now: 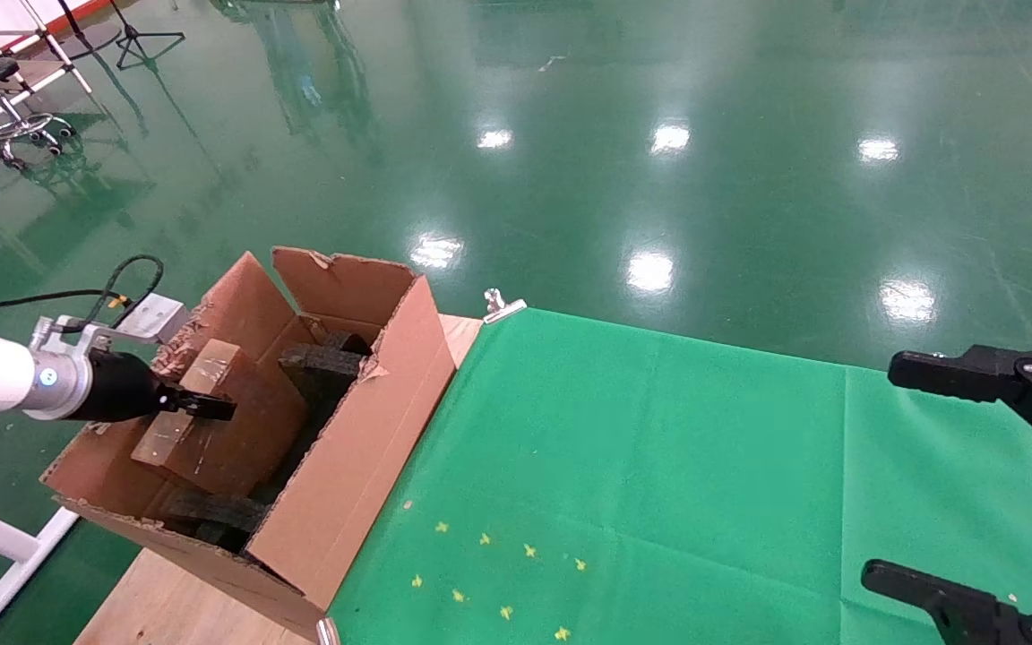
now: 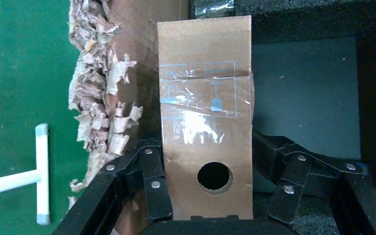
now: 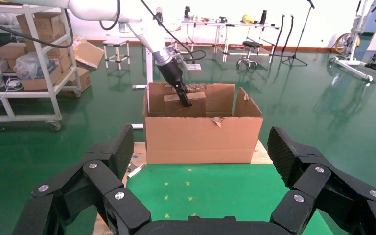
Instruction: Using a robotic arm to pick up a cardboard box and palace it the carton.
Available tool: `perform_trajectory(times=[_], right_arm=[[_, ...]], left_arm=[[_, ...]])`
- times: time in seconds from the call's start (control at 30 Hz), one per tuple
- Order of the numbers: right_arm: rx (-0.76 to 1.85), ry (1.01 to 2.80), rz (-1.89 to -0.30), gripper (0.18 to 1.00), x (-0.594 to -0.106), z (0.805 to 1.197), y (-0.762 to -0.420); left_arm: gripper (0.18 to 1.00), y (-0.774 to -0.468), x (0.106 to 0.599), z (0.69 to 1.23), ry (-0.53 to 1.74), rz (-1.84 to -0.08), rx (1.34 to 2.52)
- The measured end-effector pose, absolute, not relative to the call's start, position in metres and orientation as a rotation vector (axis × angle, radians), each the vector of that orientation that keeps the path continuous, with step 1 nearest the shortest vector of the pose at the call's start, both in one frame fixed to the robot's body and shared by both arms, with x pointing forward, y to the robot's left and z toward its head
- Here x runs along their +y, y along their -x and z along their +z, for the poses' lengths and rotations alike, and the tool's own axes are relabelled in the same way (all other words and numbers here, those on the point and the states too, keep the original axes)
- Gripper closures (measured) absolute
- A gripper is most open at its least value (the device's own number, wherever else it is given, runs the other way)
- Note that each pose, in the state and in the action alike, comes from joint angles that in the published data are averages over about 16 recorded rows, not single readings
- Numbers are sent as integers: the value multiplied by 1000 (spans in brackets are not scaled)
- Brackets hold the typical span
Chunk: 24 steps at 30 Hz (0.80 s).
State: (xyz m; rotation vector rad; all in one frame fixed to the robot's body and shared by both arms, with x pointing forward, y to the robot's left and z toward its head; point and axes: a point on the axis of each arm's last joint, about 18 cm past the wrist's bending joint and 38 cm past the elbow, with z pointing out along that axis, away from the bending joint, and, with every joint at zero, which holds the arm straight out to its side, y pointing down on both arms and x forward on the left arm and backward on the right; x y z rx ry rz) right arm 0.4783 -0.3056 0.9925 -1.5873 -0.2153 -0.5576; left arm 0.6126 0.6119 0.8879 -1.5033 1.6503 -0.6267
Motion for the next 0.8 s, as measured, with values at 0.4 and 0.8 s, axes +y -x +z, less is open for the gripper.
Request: perform_trajectory(times=[0.4, 0.8], right_arm=[[-215, 1587, -558, 178, -306, 992, -478], [-215, 1587, -558, 178, -306, 992, -478]], left_arm=[[661, -611, 612, 890, 1500, -622, 1657], [409, -602, 607, 932, 1432, -760, 1656]])
